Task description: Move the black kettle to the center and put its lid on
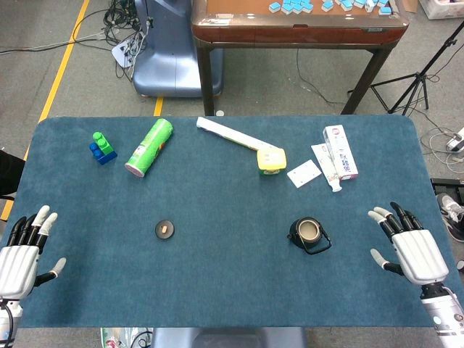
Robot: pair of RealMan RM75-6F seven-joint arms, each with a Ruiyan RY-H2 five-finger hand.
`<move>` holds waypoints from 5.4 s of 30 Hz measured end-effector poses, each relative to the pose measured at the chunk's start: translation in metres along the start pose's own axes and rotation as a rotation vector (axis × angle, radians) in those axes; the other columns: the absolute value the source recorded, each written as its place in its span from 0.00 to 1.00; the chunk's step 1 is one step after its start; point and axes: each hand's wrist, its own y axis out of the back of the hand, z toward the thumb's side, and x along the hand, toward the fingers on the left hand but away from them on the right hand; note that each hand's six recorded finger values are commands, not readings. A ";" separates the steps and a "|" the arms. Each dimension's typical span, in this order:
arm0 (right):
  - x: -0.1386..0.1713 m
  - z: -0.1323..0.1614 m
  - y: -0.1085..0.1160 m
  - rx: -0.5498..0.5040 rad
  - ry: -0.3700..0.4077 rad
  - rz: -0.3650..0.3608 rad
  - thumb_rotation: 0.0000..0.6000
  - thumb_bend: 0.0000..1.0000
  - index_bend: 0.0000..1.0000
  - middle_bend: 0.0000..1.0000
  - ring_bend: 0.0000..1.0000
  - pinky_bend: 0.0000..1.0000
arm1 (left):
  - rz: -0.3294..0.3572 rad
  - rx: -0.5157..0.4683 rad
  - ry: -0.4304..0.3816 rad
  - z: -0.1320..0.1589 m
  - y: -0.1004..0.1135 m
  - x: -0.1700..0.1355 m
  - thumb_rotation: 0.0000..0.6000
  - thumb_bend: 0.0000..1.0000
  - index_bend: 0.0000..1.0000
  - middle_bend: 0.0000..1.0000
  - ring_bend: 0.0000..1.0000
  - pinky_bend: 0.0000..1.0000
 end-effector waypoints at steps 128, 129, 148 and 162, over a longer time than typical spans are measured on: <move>-0.228 0.295 -0.046 -0.171 0.396 0.079 1.00 0.49 0.72 0.40 0.14 0.16 | 0.008 -0.025 0.039 -0.016 0.013 -0.015 1.00 0.25 0.02 0.00 0.00 0.00; -0.229 0.297 -0.047 -0.168 0.395 0.082 1.00 0.49 0.72 0.40 0.14 0.16 | 0.008 -0.025 0.038 -0.016 0.013 -0.015 1.00 0.25 0.02 0.00 0.00 0.00; -0.235 0.318 -0.055 -0.100 0.384 0.166 1.00 0.25 0.03 0.08 0.00 0.00 | 0.008 -0.023 0.043 -0.019 0.013 -0.018 1.00 0.25 0.02 0.00 0.00 0.00; -0.218 0.274 -0.024 -0.087 0.341 0.094 1.00 0.18 0.00 0.09 0.00 0.00 | 0.003 -0.016 -0.007 -0.016 0.013 0.001 1.00 0.25 0.02 0.00 0.00 0.00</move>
